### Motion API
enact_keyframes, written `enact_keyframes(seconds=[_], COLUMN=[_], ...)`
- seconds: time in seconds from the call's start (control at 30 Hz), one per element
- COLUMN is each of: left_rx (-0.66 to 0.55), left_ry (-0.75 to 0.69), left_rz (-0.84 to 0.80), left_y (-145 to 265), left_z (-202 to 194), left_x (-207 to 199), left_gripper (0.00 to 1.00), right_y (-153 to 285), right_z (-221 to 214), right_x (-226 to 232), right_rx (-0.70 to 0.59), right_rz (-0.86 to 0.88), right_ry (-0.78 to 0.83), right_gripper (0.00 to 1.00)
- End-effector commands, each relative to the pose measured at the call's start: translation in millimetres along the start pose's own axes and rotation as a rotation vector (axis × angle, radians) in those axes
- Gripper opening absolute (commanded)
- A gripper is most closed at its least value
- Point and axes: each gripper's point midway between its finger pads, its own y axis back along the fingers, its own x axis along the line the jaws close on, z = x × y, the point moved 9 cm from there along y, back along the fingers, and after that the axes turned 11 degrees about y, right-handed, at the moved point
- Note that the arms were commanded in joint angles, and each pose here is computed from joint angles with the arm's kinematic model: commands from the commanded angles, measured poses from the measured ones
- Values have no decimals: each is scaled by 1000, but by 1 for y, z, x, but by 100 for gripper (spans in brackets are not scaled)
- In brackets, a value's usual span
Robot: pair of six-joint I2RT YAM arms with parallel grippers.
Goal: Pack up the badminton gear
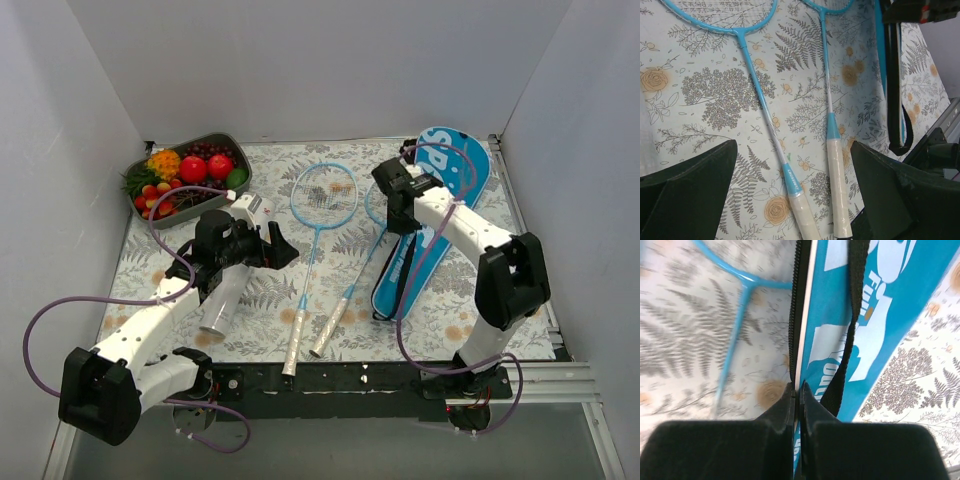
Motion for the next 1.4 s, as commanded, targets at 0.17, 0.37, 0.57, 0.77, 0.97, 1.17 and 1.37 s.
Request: enact_keyframes(seconds=[0.17, 0.37, 0.57, 0.77, 0.97, 1.17, 1.37], left_rx=[-23, -62, -110, -141, -191, -221, -240], left_ry=[-30, -38, -53, -59, -66, -71, -72], left_rz=[-6, 21, 67, 103, 124, 138, 144], left_y=[2, 6, 13, 15, 22, 25, 28], left_z=[-1, 2, 4, 7, 10, 12, 13], left_x=[-1, 0, 2, 3, 2, 1, 0], left_gripper=[98, 98, 98, 98, 98, 98, 98], right_y=[152, 208, 218, 205, 213, 193, 170], right_z=[66, 72, 50, 25, 9, -26, -53], right_x=[-16, -8, 9, 31, 31, 32, 38], right_rx=[-462, -660, -780, -823, -966, -1011, -1031], right_rz=[269, 605, 942, 1275, 1487, 1634, 1702], right_ry=[-18, -11, -78, -122, -155, -284, -392], right_gripper=[1, 1, 1, 1, 1, 1, 1])
